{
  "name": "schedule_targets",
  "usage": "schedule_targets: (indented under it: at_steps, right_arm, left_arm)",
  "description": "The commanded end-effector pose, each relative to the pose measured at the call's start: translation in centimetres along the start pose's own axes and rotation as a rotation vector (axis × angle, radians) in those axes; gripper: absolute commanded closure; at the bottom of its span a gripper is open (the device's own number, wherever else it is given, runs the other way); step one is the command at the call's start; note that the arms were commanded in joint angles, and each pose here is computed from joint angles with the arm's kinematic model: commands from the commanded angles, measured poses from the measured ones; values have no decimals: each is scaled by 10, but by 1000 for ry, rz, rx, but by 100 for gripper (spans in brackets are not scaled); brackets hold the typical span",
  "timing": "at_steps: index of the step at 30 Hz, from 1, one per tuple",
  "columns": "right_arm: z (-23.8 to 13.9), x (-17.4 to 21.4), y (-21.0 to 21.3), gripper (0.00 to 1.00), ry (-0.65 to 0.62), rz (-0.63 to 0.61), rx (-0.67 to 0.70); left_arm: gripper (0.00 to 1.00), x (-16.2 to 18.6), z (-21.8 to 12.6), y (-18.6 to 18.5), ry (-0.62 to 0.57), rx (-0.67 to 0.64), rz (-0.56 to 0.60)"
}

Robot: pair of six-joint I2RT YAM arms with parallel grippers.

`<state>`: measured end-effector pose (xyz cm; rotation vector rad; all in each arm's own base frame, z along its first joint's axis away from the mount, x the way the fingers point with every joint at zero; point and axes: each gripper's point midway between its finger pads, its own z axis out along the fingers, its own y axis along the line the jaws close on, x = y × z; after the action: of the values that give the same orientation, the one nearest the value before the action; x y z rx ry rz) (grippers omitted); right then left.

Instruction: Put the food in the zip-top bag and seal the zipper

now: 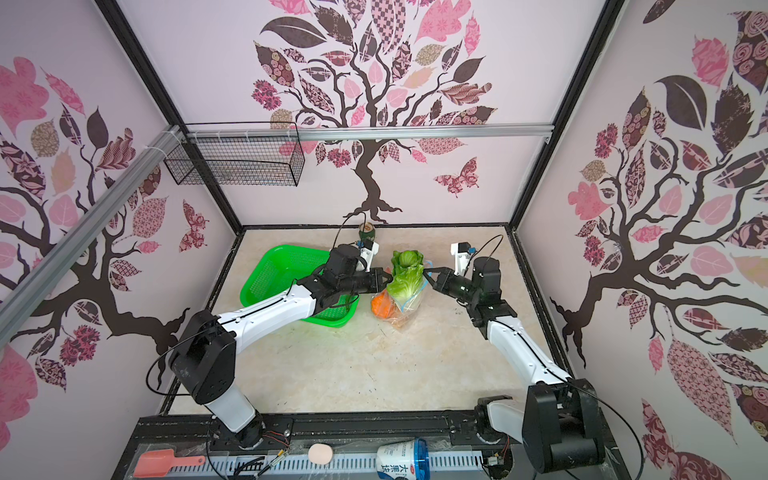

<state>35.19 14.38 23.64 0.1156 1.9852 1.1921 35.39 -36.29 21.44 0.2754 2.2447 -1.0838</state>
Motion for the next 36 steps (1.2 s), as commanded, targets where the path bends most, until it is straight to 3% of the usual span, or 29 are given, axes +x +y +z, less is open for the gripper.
schedule_targets:
  at_steps: [1, 7, 11, 18, 28, 36]
  right_arm:
    - [-11, -25, 24, 100, -67, -76, -7]
    - [-19, -40, 42, 100, -93, -103, -3]
    - [-27, -51, 64, 100, -108, -121, -30]
    - [-39, -61, 91, 100, -139, -150, -74]
    - [-23, -46, 60, 100, -71, -113, 25]
    - [-45, -70, 113, 100, -135, -184, -70]
  left_arm:
    - [100, -47, -47, -48, -126, 47, 129]
    - [100, -70, -88, -79, -218, 83, 191]
    - [100, -76, -98, -89, -245, 93, 213]
    - [100, -67, -78, -74, -210, 57, 207]
    - [100, -39, -35, -48, -74, 17, 164]
    - [100, -75, -93, -88, -214, 61, 230]
